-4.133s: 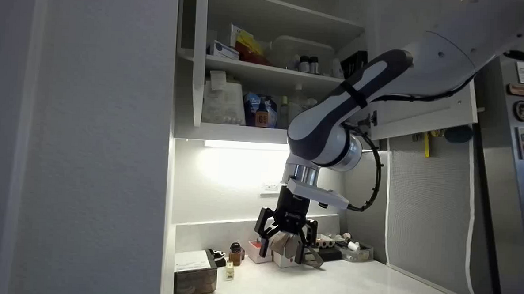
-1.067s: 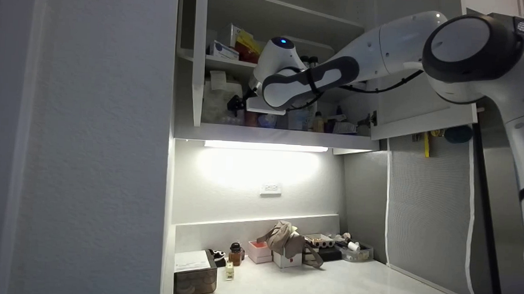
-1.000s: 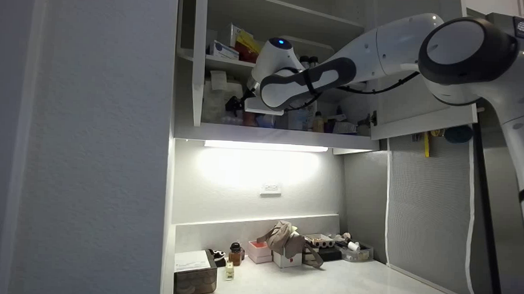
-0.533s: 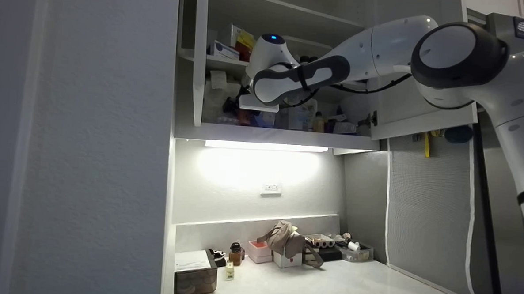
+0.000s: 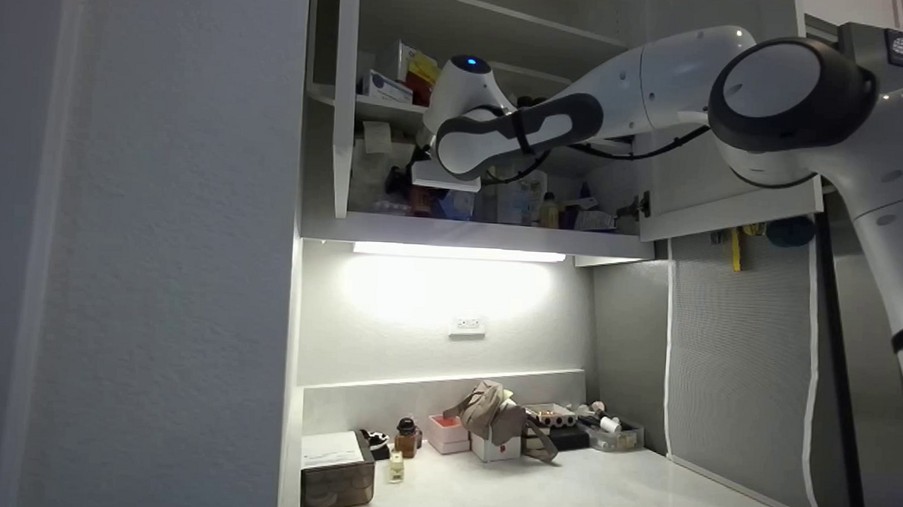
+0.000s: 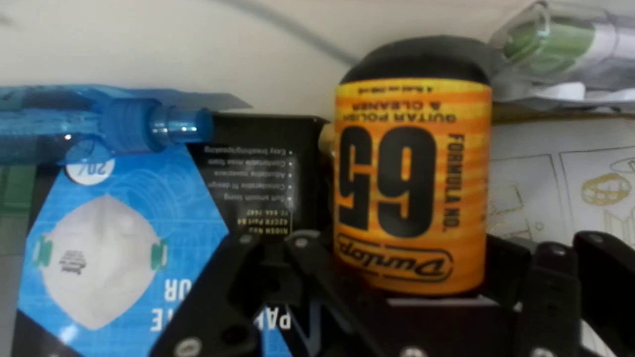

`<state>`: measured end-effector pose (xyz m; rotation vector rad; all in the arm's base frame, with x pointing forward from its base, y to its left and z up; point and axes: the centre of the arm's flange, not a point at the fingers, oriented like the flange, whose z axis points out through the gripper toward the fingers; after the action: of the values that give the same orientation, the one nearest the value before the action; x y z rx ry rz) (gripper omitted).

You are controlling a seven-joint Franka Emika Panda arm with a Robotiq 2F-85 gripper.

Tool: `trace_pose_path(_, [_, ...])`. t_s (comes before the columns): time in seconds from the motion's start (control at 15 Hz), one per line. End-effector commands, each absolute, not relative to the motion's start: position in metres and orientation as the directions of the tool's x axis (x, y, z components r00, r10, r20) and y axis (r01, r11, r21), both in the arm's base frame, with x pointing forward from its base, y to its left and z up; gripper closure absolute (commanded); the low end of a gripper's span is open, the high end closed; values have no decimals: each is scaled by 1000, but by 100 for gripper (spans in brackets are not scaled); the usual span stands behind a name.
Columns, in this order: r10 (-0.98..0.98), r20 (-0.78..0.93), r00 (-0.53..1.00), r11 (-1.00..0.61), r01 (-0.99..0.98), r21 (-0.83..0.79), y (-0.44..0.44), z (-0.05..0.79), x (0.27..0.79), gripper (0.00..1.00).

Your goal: Take the black bottle from the cabinet and put it on the counter top

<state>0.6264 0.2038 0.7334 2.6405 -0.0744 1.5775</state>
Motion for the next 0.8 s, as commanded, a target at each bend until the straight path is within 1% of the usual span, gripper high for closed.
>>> trace_pose_path(0.0, [-36,881,471,-994,-105,16,180,745,621,92])
trace_pose_path(0.73, [-111,862,495,-991,-123,-57,126,755,602,92])
